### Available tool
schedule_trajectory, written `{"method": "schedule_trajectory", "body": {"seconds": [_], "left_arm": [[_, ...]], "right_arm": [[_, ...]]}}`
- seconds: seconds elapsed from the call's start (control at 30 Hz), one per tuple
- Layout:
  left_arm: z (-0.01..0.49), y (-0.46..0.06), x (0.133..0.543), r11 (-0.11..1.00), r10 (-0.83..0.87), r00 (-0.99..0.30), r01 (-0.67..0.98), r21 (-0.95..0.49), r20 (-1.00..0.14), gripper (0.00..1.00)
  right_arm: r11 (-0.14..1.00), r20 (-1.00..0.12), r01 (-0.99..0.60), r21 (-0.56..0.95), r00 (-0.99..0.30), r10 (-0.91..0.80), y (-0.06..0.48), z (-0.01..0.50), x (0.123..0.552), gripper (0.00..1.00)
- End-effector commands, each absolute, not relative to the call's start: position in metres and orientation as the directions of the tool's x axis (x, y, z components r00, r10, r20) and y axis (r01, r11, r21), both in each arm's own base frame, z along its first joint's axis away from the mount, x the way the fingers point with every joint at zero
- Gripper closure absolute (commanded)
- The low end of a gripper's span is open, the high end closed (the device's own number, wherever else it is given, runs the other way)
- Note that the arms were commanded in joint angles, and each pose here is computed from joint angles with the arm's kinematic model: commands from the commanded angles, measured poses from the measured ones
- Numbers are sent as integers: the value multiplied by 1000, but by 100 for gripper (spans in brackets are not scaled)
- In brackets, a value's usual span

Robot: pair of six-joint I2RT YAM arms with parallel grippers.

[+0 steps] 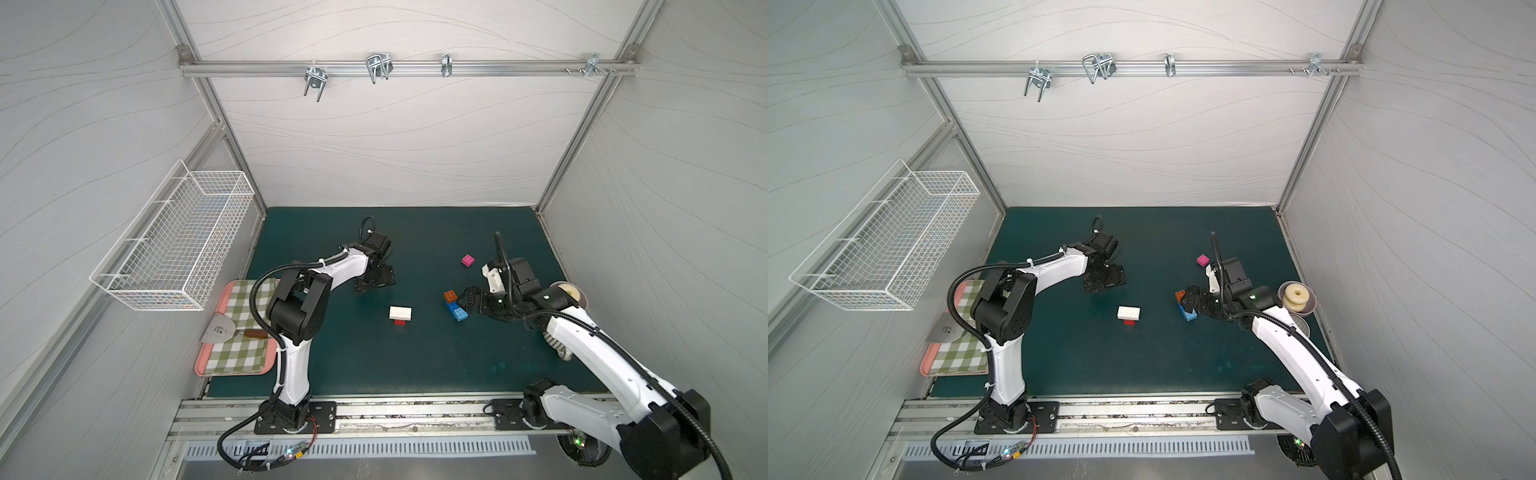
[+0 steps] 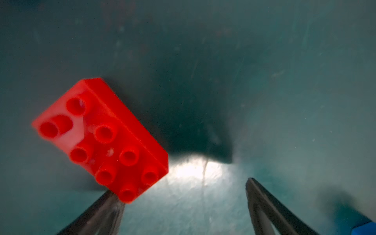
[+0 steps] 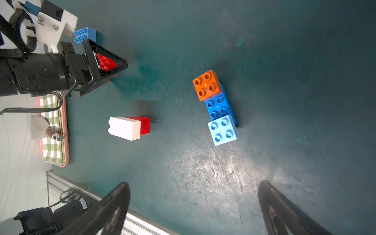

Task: Assemble a carrot with lego
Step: Pick up the lego brick from the center of the board.

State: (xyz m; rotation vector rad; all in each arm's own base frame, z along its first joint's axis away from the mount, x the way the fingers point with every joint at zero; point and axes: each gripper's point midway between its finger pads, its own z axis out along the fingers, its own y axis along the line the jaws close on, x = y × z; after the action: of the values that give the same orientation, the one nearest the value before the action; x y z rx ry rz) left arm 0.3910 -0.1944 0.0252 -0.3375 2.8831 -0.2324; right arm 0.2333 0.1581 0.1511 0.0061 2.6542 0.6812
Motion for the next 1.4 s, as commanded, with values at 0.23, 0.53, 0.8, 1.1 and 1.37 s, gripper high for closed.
{"method": "schedule_trajectory", "body": {"seconds": [0.23,0.53,0.8,1.1,1.37], "left_arm": [[35,-216,430,954,-237,-936,-173,-246,-261,9],[71,-176,422,985,-156,-943,-170,23,-294,8],[61,-155,428,983,-161,-958,-176,45,-237,1],[34,-148,439,987,-149,-972,-156,26,-181,7],[24,-149,444,990,-141,-975,-143,1,-170,14]], "right_arm": [[891,-370,-83,445,-924,99,155,151,239,1],[884,-355,-82,460,-930,99,160,147,240,1],[880,-346,-77,469,-933,103,162,145,241,1],[881,-343,-74,467,-934,104,161,145,239,1],[883,-340,-70,464,-934,105,160,144,239,0]]}}
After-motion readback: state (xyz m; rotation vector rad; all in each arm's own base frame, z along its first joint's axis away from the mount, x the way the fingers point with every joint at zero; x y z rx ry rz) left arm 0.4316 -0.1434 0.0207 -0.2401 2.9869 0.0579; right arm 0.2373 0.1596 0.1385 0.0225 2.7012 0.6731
